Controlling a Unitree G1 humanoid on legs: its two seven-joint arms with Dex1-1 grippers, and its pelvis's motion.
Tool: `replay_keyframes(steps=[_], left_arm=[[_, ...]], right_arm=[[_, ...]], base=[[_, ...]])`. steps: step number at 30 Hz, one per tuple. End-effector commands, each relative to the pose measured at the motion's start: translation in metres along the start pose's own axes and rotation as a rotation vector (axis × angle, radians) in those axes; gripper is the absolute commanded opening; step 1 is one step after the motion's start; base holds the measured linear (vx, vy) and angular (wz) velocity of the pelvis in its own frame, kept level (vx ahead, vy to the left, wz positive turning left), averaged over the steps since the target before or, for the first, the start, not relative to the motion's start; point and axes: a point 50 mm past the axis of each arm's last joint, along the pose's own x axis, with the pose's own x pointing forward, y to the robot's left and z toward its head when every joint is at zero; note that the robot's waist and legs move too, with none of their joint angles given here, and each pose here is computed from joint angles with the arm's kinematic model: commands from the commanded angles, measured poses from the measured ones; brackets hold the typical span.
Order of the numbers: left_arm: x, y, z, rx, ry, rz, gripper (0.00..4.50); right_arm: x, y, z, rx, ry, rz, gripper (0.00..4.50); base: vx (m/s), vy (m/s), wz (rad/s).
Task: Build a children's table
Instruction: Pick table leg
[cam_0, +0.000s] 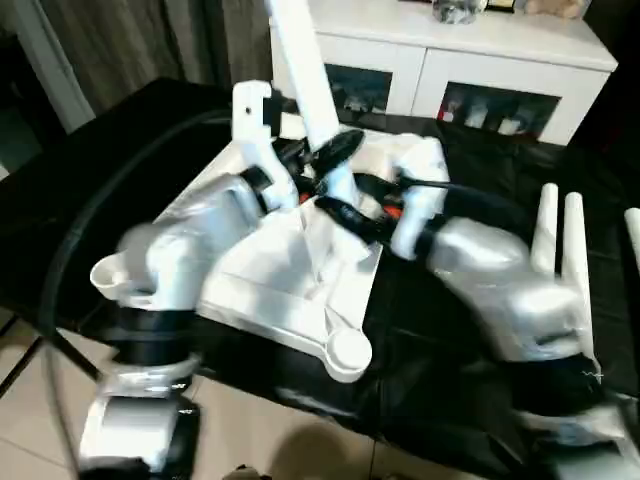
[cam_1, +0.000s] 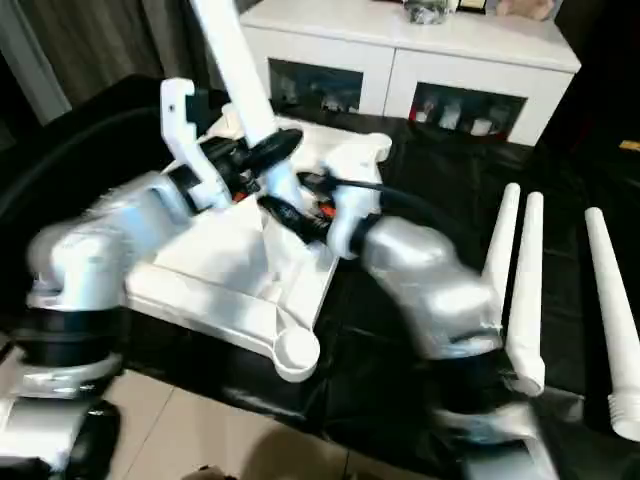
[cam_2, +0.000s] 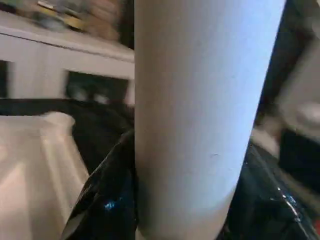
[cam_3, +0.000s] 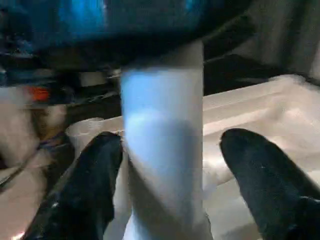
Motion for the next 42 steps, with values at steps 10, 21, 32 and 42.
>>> replay_keyframes(steps=[10,21,32,42], left_arm=[[0.002,-0.011,0.004,0.01,0.018,-0.13,1.91],[0.0,-0.015,0.006,0.01,0.0,-0.162,1.91],[0.001,-0.007,0.011,-0.092,-0.071,-0.11,1.91],[0.001,0.013,0.009,-0.211,-0.097,0.031,1.9]], right_arm=[[-0.006,0.009,0.008,0.026,0.019,0.085,4.42],[-0.004,0.008,0.001,0.039,0.065,0.063,3.62],[-0.002,0.011,0.003,0.085,0.031,0.078,2.75],[-0.007,0.008,0.036,0.27,-0.212,0.137,2.01]], base=[[0.0,0.0,0.0],[0.0,0.0,0.0],[0.0,0.0,0.0],[0.0,0.0,0.0]])
